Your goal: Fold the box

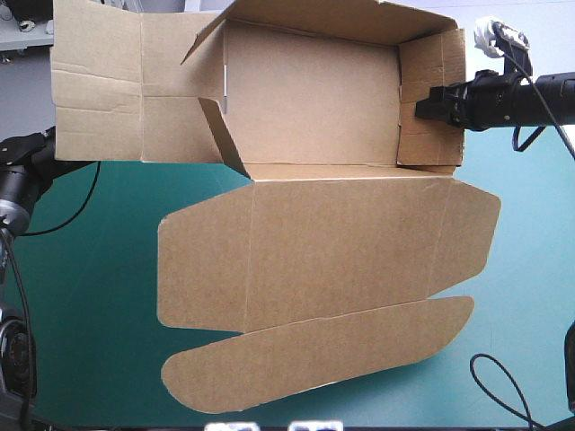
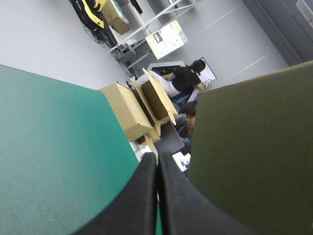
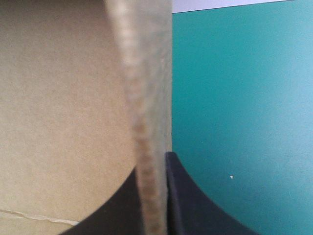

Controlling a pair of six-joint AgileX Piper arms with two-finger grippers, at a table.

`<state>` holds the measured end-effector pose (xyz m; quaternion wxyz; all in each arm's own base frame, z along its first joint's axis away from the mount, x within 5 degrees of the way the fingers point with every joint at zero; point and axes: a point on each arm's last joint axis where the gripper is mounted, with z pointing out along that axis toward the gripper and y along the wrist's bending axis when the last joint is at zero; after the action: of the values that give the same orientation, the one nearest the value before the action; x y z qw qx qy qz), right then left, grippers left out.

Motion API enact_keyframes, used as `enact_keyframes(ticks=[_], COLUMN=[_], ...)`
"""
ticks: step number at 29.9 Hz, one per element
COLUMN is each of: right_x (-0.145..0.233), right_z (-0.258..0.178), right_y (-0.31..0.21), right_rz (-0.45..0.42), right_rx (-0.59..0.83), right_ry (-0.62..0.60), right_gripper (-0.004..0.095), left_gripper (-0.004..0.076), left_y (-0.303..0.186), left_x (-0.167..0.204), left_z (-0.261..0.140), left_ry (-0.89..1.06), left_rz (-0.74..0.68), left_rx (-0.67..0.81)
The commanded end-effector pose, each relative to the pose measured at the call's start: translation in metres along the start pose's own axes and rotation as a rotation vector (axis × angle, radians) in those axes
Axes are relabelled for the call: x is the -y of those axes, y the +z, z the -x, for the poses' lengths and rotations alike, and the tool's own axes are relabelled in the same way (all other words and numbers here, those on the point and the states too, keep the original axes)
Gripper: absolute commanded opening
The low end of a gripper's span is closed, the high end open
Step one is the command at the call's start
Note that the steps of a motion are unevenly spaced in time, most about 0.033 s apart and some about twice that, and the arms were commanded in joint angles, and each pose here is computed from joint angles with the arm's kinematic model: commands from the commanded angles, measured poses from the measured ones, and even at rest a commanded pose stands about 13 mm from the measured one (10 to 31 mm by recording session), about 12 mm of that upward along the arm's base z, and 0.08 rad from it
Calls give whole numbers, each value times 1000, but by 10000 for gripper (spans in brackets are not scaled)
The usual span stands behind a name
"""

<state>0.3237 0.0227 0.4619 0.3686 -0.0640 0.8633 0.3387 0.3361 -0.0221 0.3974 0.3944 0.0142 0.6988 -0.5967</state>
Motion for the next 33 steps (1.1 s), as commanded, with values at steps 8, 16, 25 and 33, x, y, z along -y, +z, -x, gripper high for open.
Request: enact_keyframes(ticks=[8, 16, 25, 33], right_x=[-20, -17, -10, 0], right_z=[7, 7, 11, 11], right_y=[-19, 8, 24, 38], right_rz=[8, -48, -68, -74], right_rx=[113, 72, 85, 58], right_ry=[-42, -77, -73, -62], right_gripper=[-16, -16, -16, -17], left_gripper=[-9, -9, -9, -9], left_y=[0, 10, 11, 9], left_x=[69, 83, 84, 88], left_z=[-14, -32, -39, -40], left_ry=[118, 174, 188, 195], left_rz=[-184, -171, -118, -123], left_rx=[-49, -144, -200, -197])
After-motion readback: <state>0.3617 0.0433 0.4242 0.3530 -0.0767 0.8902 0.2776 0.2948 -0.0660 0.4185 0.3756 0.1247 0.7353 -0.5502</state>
